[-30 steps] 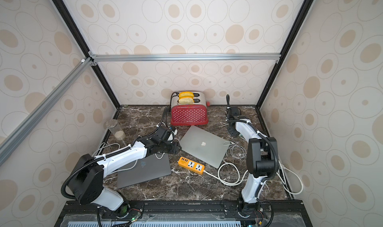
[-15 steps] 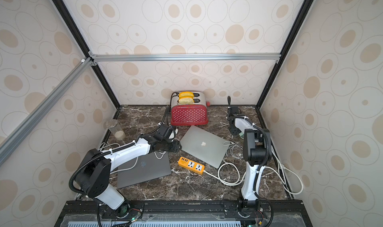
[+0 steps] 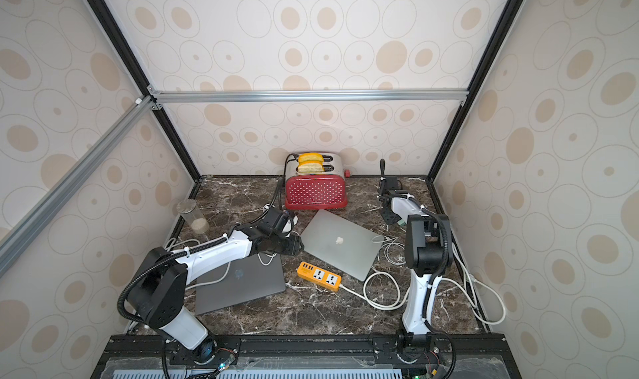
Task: Unplug the laptop charger
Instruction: Place the plug at the center of the board.
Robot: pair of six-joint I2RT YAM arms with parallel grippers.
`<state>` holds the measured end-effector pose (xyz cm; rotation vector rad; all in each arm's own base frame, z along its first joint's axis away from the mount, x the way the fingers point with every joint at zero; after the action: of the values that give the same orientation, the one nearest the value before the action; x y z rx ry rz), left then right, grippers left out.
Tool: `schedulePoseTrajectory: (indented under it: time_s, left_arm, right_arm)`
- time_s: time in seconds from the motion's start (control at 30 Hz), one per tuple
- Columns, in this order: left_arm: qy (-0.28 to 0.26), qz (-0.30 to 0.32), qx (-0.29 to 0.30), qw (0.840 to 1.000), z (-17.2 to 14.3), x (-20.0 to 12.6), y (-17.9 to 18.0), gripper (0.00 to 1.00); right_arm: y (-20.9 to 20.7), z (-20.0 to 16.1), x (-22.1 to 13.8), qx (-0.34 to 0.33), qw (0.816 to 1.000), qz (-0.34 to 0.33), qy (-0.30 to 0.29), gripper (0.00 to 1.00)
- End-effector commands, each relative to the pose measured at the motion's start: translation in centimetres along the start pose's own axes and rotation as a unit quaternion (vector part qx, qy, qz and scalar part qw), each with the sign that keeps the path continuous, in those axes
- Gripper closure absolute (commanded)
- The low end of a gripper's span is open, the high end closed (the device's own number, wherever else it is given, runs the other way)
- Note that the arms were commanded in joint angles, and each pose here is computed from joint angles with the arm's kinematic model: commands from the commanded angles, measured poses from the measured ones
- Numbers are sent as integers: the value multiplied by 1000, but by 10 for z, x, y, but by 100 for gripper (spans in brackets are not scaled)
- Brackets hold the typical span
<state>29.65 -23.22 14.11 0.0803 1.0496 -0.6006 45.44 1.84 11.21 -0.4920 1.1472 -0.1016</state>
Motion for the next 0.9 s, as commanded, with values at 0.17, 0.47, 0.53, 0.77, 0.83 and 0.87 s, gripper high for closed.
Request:
schedulePoseTrajectory:
  time_s: [0.17,0.47,0.53,0.77,0.83,0.87]
  left_arm:
    - [-6,-1,-3,1000,3,-5,1,42]
    - [-17,-6,-2,1000,5,-14,-2,42]
    - [-24,-2,0,1000,7,-21,-2,42]
    - [-35,30,16,999,6,-50,3,42]
    - [-38,38,15,998,2,-58,5,42]
    - [-38,43,13,998,-1,-62,6,42]
  right_arm:
    - [15,-12,9,4,999,38,14,57]
    - [16,-5,-17,11,998,64,-25,56]
    - [17,1,-35,12,995,82,-54,54]
    - [45,5,-105,9,969,198,-146,52]
    - [58,1,-121,5,957,239,-163,51]
    - [61,-2,-126,9,953,251,-169,51]
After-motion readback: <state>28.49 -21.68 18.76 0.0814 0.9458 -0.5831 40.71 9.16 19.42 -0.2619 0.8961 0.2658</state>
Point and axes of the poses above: each gripper's point midway between its finger pads, its own x axis out along the fingers, its own y axis along the line the jaws close on, z = x × y, the point moved 6 cm from there along -x, back along the fingers, and after that the axes turned 12 degrees about x, right-handed, at the moved point
